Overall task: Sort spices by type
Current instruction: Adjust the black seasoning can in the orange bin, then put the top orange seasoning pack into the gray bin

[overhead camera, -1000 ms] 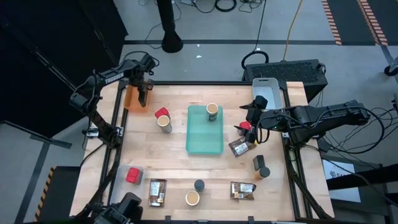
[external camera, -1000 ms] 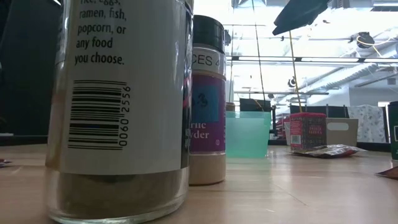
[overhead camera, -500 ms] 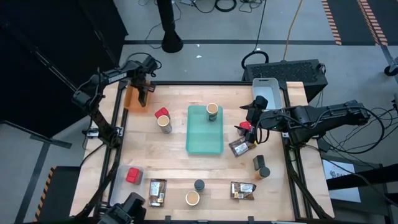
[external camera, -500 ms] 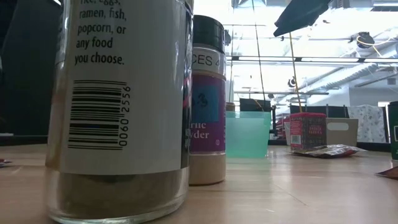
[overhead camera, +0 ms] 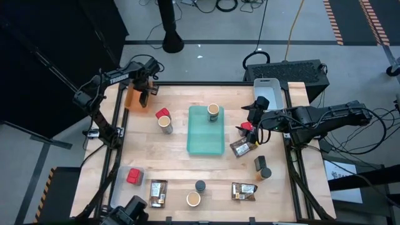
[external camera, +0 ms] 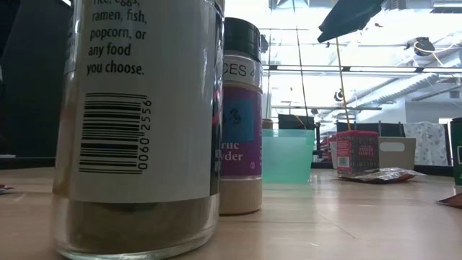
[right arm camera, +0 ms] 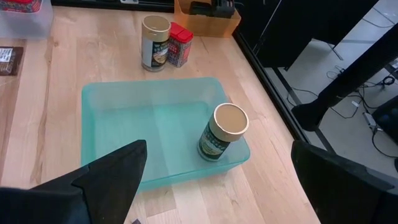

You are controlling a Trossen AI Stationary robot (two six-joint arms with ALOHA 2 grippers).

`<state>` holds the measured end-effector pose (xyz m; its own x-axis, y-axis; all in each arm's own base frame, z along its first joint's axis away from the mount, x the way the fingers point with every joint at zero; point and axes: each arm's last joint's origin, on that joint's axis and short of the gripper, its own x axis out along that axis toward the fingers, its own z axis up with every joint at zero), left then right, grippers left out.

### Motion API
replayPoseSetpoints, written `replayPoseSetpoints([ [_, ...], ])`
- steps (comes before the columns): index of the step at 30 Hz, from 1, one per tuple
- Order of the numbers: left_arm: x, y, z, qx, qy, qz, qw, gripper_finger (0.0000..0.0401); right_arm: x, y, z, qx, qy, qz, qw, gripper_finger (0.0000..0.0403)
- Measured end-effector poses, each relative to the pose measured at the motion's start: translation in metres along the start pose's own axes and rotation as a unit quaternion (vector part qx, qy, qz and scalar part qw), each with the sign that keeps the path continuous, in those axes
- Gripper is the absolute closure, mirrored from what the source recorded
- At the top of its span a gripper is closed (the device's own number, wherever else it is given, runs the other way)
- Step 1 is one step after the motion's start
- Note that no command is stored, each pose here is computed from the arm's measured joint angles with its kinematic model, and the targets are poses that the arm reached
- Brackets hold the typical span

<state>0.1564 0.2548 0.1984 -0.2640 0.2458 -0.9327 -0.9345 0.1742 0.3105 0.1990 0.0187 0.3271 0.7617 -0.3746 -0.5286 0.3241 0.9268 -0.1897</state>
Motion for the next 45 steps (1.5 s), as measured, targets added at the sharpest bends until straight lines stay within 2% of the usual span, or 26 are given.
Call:
replayPoseSetpoints([
  [6,-0.002,0.002,0.001,0.013,-0.007,0.023,1.000,0.0397,0.000,0.000,0.000,0.000,0.000,0.000,1.000,0.0018],
  [11,-0.018,0.006,0.007,0.016,-0.038,0.021,0.999,0.0397,0.000,0.000,0.000,0.000,0.000,0.000,1.000,0.0018],
  [16,-0.051,0.012,0.004,0.037,-0.090,0.004,0.995,0.0397,0.000,0.000,0.000,0.012,0.000,0.000,1.000,0.0018],
  [21,-0.105,-0.003,-0.027,0.082,-0.187,-0.048,0.978,0.0397,0.007,0.003,-0.006,0.015,-0.002,-0.001,1.000,0.0018],
  [25,-0.150,-0.031,-0.068,0.152,-0.274,-0.120,0.942,0.0397,0.015,0.007,-0.015,0.023,-0.005,0.000,1.000,0.0018],
  [28,-0.172,-0.053,-0.104,0.214,-0.317,-0.164,0.909,0.0397,0.020,0.009,-0.021,0.052,-0.002,0.001,0.999,0.0018],
  [32,-0.182,-0.073,-0.143,0.278,-0.355,-0.183,0.874,0.0397,0.021,0.009,-0.022,0.085,-0.005,0.002,0.996,0.0018],
  [35,-0.179,-0.084,-0.173,0.344,-0.359,-0.191,0.846,0.0397,0.022,0.009,-0.022,0.093,-0.004,0.002,0.996,0.0018],
  [38,-0.175,-0.094,-0.198,0.380,-0.387,-0.212,0.813,0.0397,0.022,0.009,-0.022,0.095,-0.005,0.002,0.995,0.0018],
  [42,-0.175,-0.102,-0.227,0.401,-0.447,-0.278,0.750,0.0397,0.022,0.009,-0.022,0.095,-0.004,0.002,0.995,0.0018],
  [45,-0.175,-0.104,-0.249,0.427,-0.485,-0.336,0.685,0.0397,0.022,0.009,-0.022,0.102,-0.006,0.001,0.995,0.0018],
])
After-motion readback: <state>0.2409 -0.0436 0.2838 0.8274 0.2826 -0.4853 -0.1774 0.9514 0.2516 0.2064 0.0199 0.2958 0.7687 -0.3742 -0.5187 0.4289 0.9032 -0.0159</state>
